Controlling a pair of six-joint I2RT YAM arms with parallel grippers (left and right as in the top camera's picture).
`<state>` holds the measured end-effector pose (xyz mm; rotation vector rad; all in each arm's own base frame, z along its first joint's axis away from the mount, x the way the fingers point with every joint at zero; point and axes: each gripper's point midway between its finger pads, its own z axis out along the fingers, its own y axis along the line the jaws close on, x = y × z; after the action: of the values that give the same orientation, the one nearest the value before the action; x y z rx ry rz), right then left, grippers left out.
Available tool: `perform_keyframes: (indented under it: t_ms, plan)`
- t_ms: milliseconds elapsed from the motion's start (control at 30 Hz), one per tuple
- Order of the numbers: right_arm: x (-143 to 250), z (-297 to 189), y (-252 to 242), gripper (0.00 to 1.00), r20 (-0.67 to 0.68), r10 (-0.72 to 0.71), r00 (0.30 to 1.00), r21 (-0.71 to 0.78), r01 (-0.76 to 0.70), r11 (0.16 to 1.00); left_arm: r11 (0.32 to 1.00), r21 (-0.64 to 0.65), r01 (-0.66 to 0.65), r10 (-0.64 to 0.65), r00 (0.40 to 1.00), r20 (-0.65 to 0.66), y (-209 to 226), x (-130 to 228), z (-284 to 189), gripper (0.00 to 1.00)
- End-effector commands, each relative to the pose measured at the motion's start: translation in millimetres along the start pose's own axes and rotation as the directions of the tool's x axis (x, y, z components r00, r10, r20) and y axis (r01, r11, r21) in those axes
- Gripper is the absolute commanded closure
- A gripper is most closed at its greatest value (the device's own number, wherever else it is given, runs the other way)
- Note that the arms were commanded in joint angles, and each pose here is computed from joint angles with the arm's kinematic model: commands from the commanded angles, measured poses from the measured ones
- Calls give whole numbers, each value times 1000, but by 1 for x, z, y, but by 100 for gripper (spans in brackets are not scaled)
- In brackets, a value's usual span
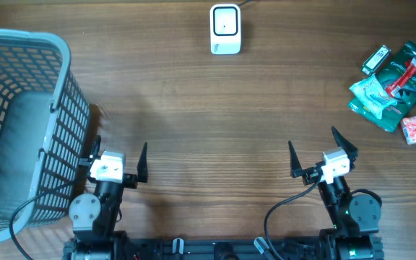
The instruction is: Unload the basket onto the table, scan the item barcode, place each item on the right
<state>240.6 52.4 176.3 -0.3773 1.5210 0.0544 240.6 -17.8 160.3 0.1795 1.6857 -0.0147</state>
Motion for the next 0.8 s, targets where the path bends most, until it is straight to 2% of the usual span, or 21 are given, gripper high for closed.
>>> perform_keyframes:
  t_ms: [0,267,567,667,767]
  plan:
    - [-1,0,-1,0,5,-11,1000,5,11,1000,998,-41,-39,39,999,18,7,4,3,0]
    - [-1,0,-1,0,5,-12,1000,5,11,1000,991,-50,-124,126,991,47,7,2,4,0]
    - [-1,0,-1,0,5,-11,1000,5,11,1000,995,-29,-96,98,994,51,3,2,5,0]
    - [-1,0,-1,0,5,-11,1000,5,11,1000,994,-90,60,-57,997,46,14,5,4,0]
    - [-1,0,-1,0,5,-12,1000,5,11,1000,992,-95,86,-82,996,48,15,5,4,0]
